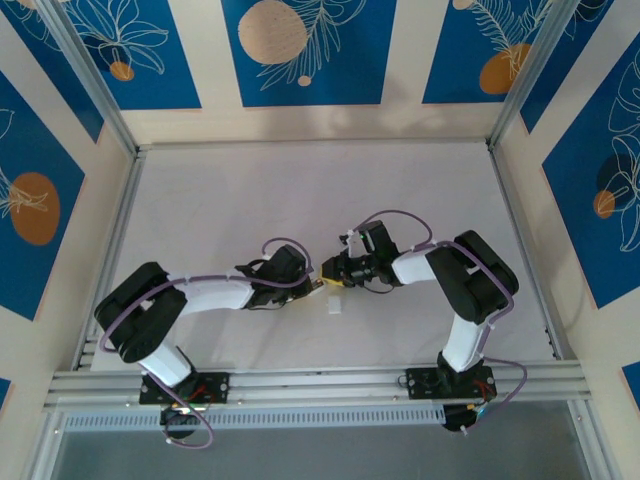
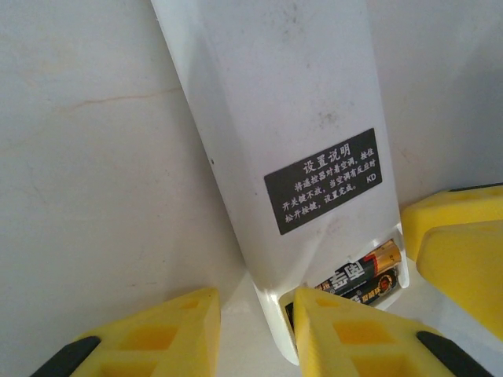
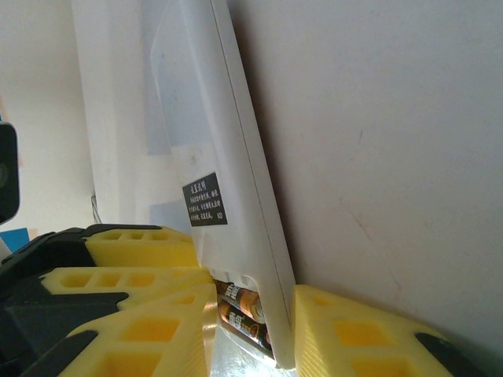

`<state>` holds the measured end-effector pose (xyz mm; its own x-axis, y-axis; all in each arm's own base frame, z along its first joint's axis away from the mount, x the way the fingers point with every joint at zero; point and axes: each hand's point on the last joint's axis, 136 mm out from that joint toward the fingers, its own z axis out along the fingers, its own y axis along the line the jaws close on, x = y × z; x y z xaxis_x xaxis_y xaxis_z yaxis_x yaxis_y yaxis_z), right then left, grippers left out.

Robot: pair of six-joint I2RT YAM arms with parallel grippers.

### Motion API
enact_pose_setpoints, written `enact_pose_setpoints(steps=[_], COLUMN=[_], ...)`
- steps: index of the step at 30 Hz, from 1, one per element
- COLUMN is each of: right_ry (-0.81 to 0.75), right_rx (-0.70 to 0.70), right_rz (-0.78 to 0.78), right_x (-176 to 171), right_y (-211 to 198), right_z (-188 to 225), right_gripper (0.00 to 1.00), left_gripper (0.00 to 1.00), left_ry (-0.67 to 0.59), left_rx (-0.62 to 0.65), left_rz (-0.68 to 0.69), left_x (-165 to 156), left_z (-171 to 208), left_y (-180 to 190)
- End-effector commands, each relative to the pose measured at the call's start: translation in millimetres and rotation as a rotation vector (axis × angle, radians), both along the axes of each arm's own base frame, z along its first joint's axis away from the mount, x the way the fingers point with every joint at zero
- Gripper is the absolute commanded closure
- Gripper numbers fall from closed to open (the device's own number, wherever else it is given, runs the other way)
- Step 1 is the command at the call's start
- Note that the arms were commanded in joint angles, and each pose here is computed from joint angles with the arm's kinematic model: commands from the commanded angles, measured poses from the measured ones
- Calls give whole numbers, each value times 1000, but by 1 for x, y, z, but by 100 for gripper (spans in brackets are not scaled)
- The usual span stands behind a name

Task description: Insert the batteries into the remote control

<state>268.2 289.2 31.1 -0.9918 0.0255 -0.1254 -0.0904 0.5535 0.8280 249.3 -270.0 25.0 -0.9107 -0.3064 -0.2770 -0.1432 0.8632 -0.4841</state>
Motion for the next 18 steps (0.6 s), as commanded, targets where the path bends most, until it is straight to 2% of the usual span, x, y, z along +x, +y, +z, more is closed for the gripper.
enact_pose_setpoints(steps=[1, 18], right_ry=[42, 55], right_rx=[-40, -183], right_rz=[52, 91], right_x=[-15, -27], right_y=[1, -6], right_z=[-13, -35], right_gripper=[69, 78], left_gripper=[70, 70], left_ry=[46, 52], left_rx=[33, 29], left_rz=[6, 5], left_x=[-5, -5], left_z=[-14, -16], left_y=[7, 6])
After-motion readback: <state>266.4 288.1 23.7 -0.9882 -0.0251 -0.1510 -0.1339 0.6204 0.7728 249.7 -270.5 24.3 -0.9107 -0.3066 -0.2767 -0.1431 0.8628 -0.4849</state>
